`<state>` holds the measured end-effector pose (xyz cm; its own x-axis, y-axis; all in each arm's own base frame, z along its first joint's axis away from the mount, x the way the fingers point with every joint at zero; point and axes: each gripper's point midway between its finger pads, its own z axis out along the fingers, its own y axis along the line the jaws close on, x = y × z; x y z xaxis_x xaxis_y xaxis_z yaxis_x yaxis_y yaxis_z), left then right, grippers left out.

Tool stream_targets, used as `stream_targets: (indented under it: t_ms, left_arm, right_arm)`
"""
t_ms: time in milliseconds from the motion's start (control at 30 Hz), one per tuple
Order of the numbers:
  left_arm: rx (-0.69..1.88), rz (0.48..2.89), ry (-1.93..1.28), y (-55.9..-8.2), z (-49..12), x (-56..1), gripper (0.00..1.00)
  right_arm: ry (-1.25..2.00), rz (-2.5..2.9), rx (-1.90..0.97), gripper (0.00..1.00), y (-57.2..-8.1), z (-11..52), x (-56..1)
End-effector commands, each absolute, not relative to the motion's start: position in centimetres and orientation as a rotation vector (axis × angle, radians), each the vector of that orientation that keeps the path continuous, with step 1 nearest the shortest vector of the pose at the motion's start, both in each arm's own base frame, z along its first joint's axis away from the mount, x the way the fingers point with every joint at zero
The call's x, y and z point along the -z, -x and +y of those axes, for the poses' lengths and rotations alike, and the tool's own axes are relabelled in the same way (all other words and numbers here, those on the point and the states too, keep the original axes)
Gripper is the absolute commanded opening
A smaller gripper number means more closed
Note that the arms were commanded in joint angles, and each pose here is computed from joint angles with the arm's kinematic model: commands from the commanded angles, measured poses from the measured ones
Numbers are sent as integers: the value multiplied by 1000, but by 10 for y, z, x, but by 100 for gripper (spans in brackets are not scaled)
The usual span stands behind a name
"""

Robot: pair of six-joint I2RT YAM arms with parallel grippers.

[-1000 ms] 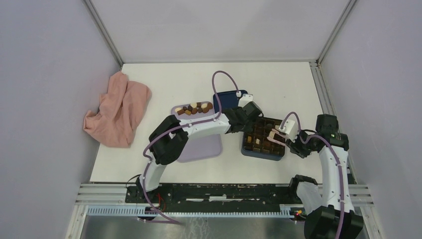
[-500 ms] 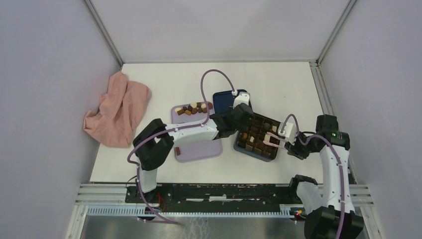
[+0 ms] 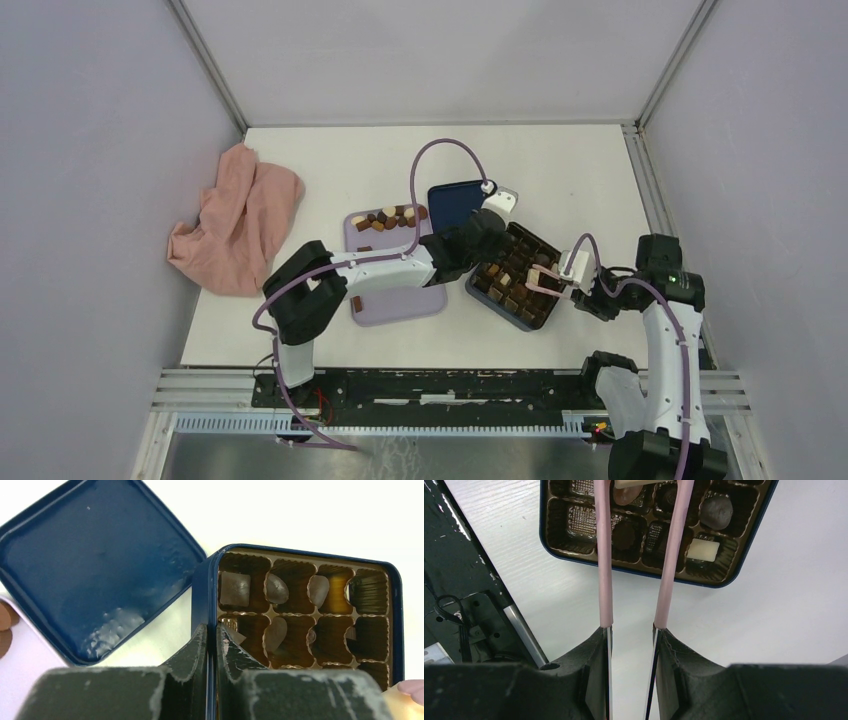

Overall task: Pack the chocolate
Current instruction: Adjust the packing box at the center of the board.

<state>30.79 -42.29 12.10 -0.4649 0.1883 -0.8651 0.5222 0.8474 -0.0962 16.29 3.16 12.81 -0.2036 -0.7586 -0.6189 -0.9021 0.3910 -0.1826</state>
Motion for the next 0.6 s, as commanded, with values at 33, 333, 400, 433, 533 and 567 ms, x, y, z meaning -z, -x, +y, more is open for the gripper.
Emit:
stream_targets:
  t_ms: [33,333,400,433,533,567]
  left_arm:
    - [537,1820,-654,-314,-454,-186,2]
    - [652,1840,-810,-306,-475,-166,2]
    - [662,1855,-811,-307,-477,-160,2]
    - [664,1861,-807,-309,-477,-158,2]
    - [683,1878,-795,-313,-479,-151,2]
    - [689,1880,-795,-314,-480,-149,2]
  right_arm:
    - [1456,1923,-301,23,-163,41,-134]
    - [1510,1890,-328,23,-159,46,-126]
    - [1521,1886,-338,23,-159,47,-124]
    - [1526,1882,-342,23,-158,48,-123]
    - [1544,1871,-358,23,-158,50,-121]
    - [1549,1869,-367,23,-158,52,-119]
